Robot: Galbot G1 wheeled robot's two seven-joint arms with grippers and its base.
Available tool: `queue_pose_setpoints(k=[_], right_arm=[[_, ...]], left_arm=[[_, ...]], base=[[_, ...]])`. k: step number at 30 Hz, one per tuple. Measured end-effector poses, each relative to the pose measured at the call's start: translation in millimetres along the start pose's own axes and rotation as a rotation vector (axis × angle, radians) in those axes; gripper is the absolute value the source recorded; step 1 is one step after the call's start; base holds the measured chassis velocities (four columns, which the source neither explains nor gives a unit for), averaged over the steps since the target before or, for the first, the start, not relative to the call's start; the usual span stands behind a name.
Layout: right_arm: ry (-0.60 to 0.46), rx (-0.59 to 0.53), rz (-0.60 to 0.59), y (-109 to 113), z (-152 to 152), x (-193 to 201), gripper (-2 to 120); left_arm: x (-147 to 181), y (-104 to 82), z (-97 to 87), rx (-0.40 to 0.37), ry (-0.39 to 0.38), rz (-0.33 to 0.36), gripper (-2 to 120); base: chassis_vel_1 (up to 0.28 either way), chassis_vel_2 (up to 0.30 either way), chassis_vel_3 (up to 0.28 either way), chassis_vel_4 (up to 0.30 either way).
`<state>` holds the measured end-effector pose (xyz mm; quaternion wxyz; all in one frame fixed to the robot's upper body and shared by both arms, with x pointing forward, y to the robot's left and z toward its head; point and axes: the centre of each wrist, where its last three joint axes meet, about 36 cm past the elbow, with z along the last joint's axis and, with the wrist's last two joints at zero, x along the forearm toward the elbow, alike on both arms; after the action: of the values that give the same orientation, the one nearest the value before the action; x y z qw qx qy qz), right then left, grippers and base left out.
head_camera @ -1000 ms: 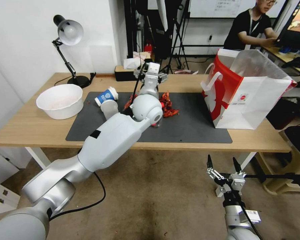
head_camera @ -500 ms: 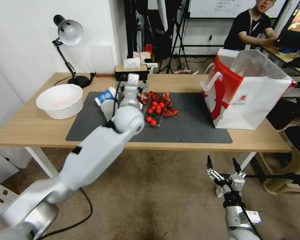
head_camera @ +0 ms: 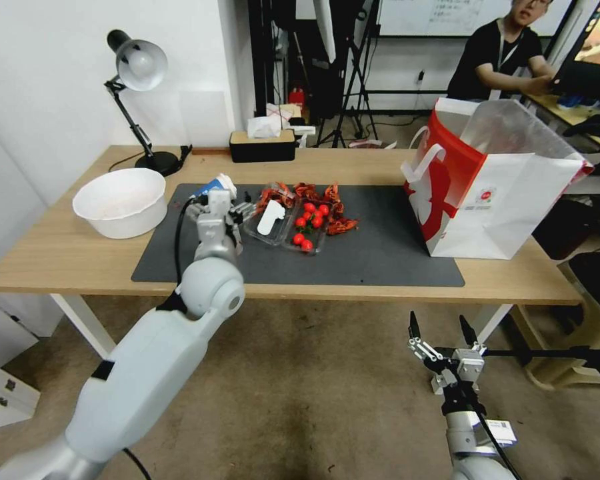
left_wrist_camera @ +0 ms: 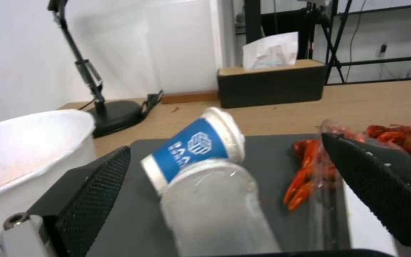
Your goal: Pick up the trash from the table and place it into the takeout bag.
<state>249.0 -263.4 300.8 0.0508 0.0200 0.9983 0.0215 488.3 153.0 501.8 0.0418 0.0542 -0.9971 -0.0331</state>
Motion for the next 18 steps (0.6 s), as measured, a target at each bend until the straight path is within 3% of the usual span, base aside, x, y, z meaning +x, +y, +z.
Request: queue_pose_setpoints(k=[5, 8, 12, 18], right_arm=[[0.001, 0.004, -0.003, 0.1, 0.3, 0.7, 100], [-0.007, 0.007, -0.007, 2.3, -2.9, 1.7, 100], [-0.006, 0.008, -0.009, 2.9, -2.6, 2.2, 100], [-0.005, 0.007, -0.010, 4.6, -1.8, 3.0, 100]], left_arm=[[12.1, 13.1, 9.0, 0.019, 0.011, -0.017, 100], [26.8, 32.7, 15.2, 0.030, 0.014, -0.039, 100], [36.5, 38.4, 20.8, 0.033, 0.015, -0.050, 100], [88.1, 47.7, 59.0, 0.048, 0.061, -0.074, 100]], base=[[0.000, 0.000, 0.000, 0.000], [0.000, 0.000, 0.000, 0.000], [0.000, 0.000, 0.000, 0.000], [0.000, 0.000, 0.000, 0.000]])
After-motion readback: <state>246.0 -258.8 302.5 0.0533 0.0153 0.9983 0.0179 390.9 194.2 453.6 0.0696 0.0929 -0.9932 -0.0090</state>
